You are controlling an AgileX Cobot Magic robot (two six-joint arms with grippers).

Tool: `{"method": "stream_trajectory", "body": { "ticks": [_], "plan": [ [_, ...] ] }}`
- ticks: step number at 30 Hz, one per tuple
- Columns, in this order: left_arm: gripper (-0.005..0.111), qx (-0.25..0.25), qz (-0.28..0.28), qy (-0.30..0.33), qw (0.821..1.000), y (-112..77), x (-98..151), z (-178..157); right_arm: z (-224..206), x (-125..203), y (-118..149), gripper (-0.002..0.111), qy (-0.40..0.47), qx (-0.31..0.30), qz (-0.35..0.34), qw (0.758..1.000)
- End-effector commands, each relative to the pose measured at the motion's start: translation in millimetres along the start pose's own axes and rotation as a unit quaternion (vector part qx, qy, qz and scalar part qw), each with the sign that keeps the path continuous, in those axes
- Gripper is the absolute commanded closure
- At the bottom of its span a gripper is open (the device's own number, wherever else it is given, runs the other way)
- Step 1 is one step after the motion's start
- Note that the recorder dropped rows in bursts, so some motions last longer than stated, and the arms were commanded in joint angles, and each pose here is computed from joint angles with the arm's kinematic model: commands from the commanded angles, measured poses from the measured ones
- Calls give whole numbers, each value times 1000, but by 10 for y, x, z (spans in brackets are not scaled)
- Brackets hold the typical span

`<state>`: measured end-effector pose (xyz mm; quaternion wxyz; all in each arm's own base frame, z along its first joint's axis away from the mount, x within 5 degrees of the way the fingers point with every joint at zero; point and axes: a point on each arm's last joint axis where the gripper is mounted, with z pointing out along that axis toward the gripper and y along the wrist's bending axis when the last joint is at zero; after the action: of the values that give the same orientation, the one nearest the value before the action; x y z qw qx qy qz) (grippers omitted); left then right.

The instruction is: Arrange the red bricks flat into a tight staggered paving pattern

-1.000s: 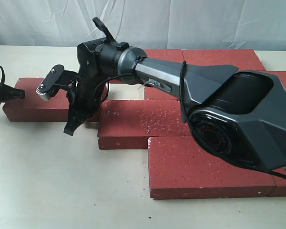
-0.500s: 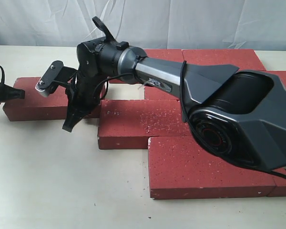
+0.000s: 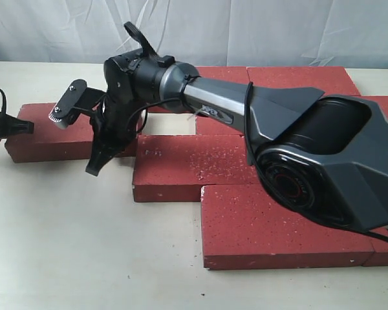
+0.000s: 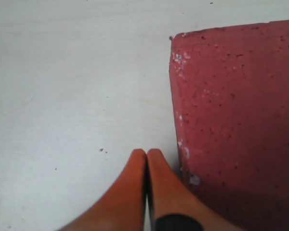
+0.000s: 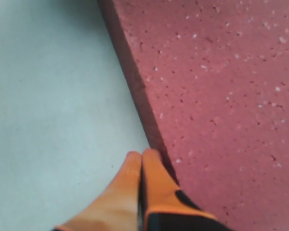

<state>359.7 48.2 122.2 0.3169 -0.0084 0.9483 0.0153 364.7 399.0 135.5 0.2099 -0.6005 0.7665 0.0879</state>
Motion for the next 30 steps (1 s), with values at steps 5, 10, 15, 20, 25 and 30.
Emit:
{"method": "stream_trajectory", "body": {
  "ticks": [5,10,15,20,25,30],
  "plan": [
    [107,0,1,-3,1000,-33,-12,4,-115,-59,-54,109,-14,0,13,1000],
    [107,1,1,-4,1000,-34,-25,2,-158,-33,-15,109,9,-17,12,1000],
    [107,24,3,-3,1000,-69,-90,-9,-456,-120,10,109,6,-18,7,1000],
    [107,48,5,3,999,-108,-124,-20,-926,-122,-269,109,-10,53,55,997],
    [107,49,12,-1,999,-172,-141,-18,-1211,52,-594,109,-7,87,128,988],
    [107,51,28,-2,998,-230,-153,-12,-1239,233,-731,109,30,79,149,985]
  ]
}}
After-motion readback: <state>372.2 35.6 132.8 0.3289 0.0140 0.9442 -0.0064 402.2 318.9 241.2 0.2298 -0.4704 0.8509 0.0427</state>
